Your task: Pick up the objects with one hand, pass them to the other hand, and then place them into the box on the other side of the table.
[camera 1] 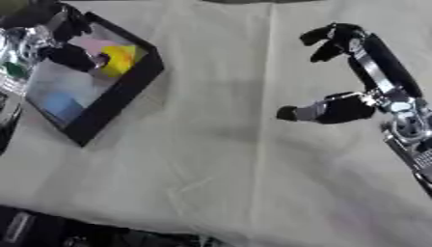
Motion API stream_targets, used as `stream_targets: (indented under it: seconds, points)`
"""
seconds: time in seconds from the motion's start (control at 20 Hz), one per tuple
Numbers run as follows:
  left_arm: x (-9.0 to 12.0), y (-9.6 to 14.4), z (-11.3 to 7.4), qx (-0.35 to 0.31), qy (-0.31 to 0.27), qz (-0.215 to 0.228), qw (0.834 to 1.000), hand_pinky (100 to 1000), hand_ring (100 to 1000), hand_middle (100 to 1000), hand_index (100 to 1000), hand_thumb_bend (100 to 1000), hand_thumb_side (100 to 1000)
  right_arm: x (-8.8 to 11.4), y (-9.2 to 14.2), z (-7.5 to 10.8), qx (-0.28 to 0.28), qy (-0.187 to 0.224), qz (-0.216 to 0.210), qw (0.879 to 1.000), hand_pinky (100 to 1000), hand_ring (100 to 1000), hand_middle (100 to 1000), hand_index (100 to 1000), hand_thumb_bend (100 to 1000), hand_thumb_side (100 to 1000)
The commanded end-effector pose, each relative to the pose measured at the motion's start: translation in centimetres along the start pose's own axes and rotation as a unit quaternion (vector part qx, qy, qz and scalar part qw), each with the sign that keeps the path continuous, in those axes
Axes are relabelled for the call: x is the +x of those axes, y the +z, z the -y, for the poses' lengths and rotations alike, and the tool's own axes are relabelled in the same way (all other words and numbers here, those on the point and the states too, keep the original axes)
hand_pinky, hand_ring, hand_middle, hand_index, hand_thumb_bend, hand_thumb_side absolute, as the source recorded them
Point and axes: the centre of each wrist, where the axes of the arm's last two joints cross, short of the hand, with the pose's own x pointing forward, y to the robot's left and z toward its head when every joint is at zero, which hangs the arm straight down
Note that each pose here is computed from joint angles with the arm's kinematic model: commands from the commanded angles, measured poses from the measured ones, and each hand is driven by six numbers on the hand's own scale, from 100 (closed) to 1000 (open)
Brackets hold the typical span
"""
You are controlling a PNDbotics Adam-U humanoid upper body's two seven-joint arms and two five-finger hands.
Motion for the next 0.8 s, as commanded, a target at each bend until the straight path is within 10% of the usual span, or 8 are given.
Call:
stream_targets:
  seconds: [0.05, 0.45, 0.6, 0.8]
  points:
    - [-0.3, 1.1, -2.4, 0.063, 0.027, 0.0, 0.998, 787, 684, 656, 716, 299, 268, 0.3, -0.1, 1.1, -0.029, -0.001, 0.004, 1.0, 642, 607, 681, 771, 881, 272]
    - [0.0, 1.9, -2.7, 0.084, 0.051, 0.007, 0.995, 783, 675, 645, 720, 271, 265, 0.5, -0.4, 1.6, -0.05, -0.007, 0.005, 0.999, 640, 606, 681, 770, 880, 271]
    - [0.1, 2.6, -3.3, 0.113, 0.102, 0.016, 0.988, 796, 631, 605, 718, 100, 753, 0.7, -0.4, 2.1, -0.065, -0.013, 0.005, 0.998, 638, 605, 681, 768, 836, 234]
    - [-0.5, 3.5, -3.0, 0.162, 0.226, 0.05, 0.959, 820, 630, 639, 741, 100, 879, 0.9, -0.1, 3.7, -0.107, -0.03, -0.002, 0.994, 637, 608, 687, 770, 702, 233]
